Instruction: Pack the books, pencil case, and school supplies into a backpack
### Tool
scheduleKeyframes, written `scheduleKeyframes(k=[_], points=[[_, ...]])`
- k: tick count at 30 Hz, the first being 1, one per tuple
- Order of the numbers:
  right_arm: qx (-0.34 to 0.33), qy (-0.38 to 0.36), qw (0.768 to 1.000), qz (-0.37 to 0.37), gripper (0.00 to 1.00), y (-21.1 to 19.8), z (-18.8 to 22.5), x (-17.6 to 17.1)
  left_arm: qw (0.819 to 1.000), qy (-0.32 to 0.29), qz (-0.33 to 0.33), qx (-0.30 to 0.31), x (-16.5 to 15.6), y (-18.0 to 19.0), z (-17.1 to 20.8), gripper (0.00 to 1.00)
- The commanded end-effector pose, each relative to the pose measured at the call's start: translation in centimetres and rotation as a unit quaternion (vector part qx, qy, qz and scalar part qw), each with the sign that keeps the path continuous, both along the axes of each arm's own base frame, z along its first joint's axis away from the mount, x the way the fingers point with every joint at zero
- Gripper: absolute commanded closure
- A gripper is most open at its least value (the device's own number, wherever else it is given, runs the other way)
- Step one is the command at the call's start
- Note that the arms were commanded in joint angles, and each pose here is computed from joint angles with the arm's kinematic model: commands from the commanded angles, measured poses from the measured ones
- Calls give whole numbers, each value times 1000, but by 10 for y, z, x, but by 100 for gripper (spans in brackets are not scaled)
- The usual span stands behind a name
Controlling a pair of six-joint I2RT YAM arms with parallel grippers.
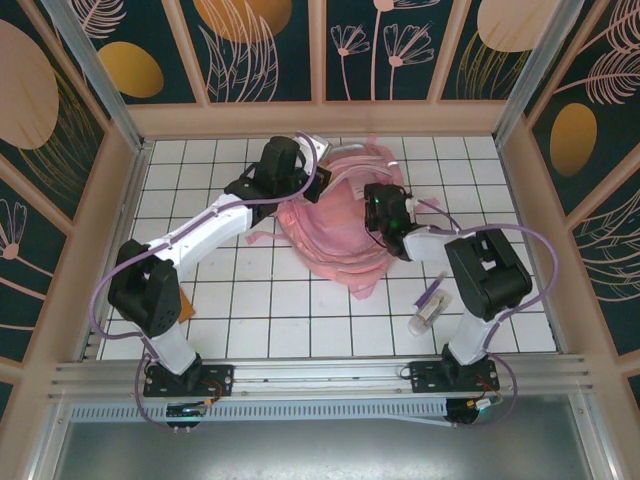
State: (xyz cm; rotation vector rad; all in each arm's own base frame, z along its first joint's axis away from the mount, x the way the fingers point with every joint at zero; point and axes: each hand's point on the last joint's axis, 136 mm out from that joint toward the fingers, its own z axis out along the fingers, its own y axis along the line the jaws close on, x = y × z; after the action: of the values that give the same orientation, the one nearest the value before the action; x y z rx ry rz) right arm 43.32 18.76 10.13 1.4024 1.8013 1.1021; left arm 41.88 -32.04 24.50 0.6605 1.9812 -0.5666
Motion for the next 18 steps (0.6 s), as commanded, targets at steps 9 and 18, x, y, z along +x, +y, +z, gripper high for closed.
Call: scheduleKeyframes(k=[9, 18], points=[[-108, 126, 983, 85, 23, -79, 8, -103, 998, -25, -17, -47, -2, 7, 12, 84], [-352, -84, 925, 114, 24, -116, 131, -63, 991, 70, 116, 11, -12, 80, 4, 55]])
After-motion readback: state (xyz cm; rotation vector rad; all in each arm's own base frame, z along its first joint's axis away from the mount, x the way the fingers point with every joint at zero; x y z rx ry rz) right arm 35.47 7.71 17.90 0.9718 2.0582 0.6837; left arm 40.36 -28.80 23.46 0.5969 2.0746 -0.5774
